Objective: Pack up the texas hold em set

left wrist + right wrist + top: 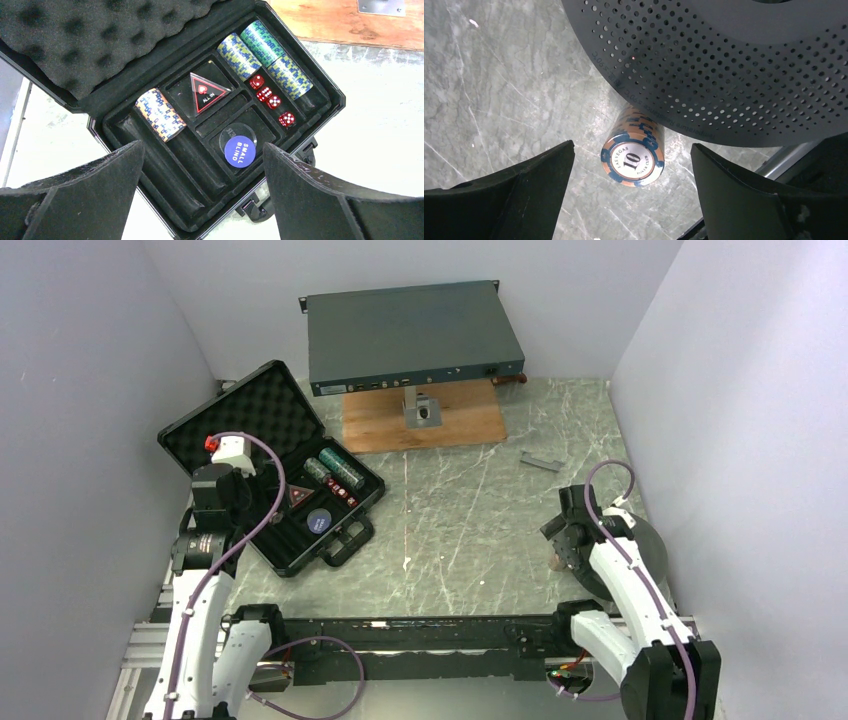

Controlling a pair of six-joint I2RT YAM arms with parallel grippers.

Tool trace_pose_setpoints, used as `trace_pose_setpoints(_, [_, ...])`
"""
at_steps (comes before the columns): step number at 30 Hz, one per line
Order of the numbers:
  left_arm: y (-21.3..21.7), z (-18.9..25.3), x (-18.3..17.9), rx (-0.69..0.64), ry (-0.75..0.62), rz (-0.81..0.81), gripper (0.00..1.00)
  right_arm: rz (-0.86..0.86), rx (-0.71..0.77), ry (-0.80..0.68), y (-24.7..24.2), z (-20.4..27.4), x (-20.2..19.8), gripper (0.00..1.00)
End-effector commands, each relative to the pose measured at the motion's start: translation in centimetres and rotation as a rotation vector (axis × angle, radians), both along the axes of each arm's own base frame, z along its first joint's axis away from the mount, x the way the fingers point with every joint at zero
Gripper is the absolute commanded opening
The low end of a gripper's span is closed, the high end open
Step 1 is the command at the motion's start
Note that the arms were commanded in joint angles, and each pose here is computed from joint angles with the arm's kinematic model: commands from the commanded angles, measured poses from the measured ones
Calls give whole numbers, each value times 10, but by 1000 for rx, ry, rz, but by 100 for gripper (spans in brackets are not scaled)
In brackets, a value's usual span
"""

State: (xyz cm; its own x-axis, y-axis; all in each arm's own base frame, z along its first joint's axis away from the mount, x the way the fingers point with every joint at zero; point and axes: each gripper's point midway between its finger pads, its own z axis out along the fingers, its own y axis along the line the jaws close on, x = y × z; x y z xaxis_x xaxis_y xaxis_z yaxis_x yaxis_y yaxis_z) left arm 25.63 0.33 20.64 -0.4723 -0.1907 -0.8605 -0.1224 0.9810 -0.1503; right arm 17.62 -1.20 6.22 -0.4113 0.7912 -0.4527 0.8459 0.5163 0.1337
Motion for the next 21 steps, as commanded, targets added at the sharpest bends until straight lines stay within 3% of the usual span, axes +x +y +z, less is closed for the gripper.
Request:
trace_pose_setpoints(1, [-1, 6, 4, 13, -29, -15, 94, 26, 19, -34, 1, -2, 10, 89])
trace_pose_setpoints(8, [-1, 6, 5, 15, -28, -17, 94, 9, -1, -24, -7, -5, 10, 83])
trace_pose_setpoints(21, [0, 6, 5, 16, -28, -15, 94, 9, 1, -15, -8, -8, 9, 52])
